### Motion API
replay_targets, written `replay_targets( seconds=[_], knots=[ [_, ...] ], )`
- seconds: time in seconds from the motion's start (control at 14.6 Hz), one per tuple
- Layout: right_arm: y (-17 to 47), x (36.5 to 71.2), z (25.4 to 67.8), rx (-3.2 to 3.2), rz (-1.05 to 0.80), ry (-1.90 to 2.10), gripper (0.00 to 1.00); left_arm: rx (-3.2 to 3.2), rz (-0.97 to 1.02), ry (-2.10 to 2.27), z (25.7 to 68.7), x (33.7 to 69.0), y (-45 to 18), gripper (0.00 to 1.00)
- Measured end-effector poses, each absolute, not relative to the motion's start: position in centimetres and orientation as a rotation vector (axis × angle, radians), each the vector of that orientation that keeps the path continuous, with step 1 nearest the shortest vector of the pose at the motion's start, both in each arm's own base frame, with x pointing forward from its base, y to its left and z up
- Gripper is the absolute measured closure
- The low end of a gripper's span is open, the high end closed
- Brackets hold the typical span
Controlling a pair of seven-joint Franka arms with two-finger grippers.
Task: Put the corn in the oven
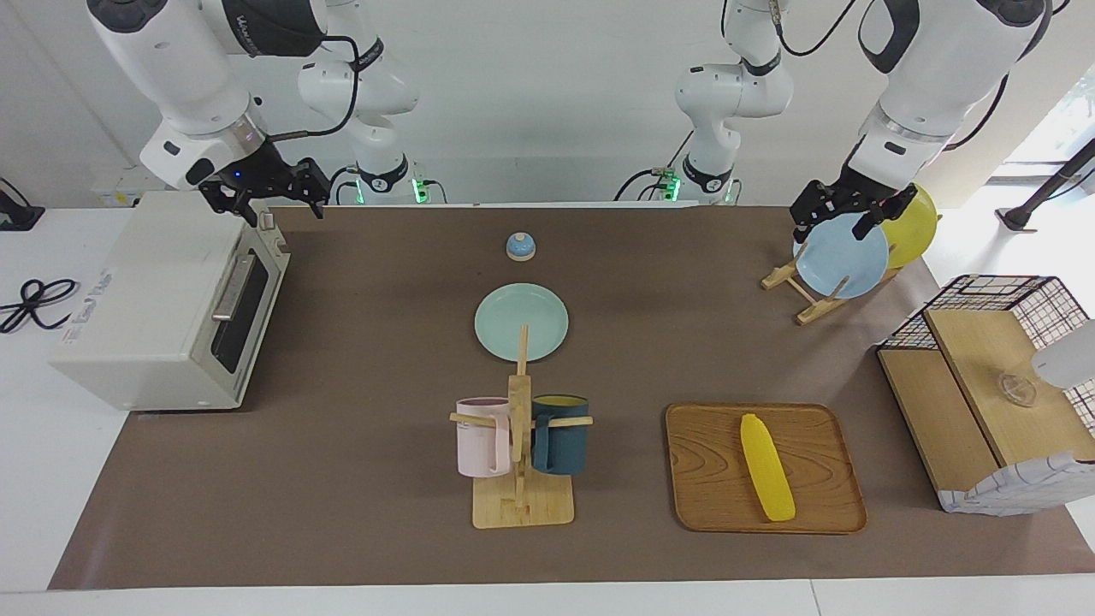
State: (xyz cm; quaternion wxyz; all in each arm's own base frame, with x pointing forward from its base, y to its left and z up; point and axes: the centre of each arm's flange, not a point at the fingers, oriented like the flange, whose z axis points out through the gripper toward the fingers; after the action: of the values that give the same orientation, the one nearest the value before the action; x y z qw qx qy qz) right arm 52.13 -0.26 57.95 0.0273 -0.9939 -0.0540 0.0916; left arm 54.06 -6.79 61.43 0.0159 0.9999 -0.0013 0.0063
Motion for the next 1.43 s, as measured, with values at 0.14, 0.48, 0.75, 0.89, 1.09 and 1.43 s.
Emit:
replay_targets(
  seconds=[0.14, 0.48, 0.75, 0.89, 1.09, 1.43],
  knots=[
    [-0.9, 52.3, 56.6, -3.092, 0.206, -0.151, 0.70, 3.107, 0.022, -0.006, 61.0, 54.4, -7.0, 0.00],
    [-4.2, 52.4, 53.1, -3.141, 0.116, -0.135, 0.99, 3.087, 0.025, -0.001, 56.5, 57.9, -7.7, 0.00],
    [-8.4, 52.0, 51.0, -3.140, 0.087, -0.123, 0.99, 3.088, -0.020, -0.018, 50.6, 62.0, -9.2, 0.00],
    [-8.5, 51.9, 50.8, -3.143, 0.088, -0.125, 0.99, 3.087, -0.017, -0.034, 47.7, 64.1, -10.3, 0.00],
    [-9.7, 52.1, 50.0, -3.162, 0.060, -0.130, 0.99, 3.087, -0.023, -0.049, 44.1, 67.1, -11.6, 0.00],
    [-11.6, 51.7, 48.2, -3.156, 0.085, -0.128, 0.99, 3.083, 0.027, -0.076, 37.2, 72.4, -14.0, 0.00]
  ],
)
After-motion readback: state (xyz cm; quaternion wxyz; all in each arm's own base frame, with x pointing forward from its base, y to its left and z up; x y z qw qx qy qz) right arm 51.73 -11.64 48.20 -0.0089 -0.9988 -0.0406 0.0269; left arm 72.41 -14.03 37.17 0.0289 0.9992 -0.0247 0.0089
